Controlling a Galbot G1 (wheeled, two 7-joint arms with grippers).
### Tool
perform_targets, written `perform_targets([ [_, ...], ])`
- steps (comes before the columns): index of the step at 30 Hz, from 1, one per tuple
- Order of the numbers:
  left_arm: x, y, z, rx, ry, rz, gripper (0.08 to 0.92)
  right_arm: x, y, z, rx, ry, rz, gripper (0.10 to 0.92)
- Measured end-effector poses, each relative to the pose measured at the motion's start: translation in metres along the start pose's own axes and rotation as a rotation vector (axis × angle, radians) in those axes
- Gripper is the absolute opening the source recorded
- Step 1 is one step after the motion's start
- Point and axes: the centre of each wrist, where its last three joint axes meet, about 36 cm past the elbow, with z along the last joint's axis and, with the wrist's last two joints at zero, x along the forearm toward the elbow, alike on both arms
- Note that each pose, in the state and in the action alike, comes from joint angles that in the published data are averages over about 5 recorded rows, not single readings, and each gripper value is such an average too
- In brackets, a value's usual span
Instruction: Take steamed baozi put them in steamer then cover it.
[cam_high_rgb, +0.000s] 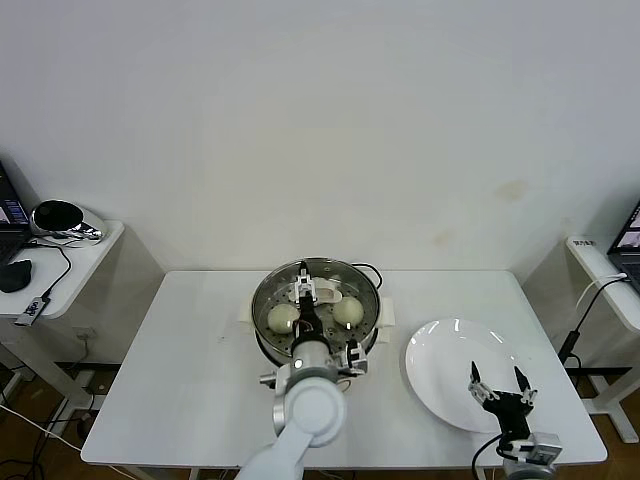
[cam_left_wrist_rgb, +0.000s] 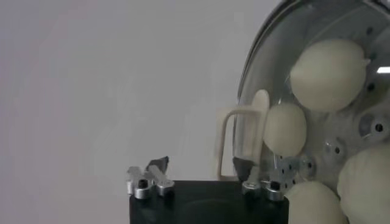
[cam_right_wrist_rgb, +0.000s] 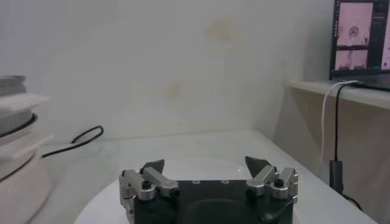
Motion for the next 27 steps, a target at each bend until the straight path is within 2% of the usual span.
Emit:
perform_targets([
  [10, 0.018, 0.011, 0.01, 0.031, -0.017, 0.008, 0.823, 0.001, -0.002, 0.002, 0.002, 0.008, 0.0, 0.823],
  [15, 0.031, 0.024, 0.025, 0.075, -0.023, -0.009, 0.823, 0.005, -0.001, 0.002, 0.003, 0.021, -0.019, 0.823],
  [23, 0.048, 0.047, 0.078, 0.275, -0.018, -0.075, 0.823, 0.015, 0.011, -0.001, -0.002, 0.033, -0.076, 0.823],
  [27, 0.051, 0.049, 0.115, 0.448, 0.031, -0.04, 0.823, 0.021, 0.02, 0.001, -0.005, 0.031, -0.103, 0.823],
])
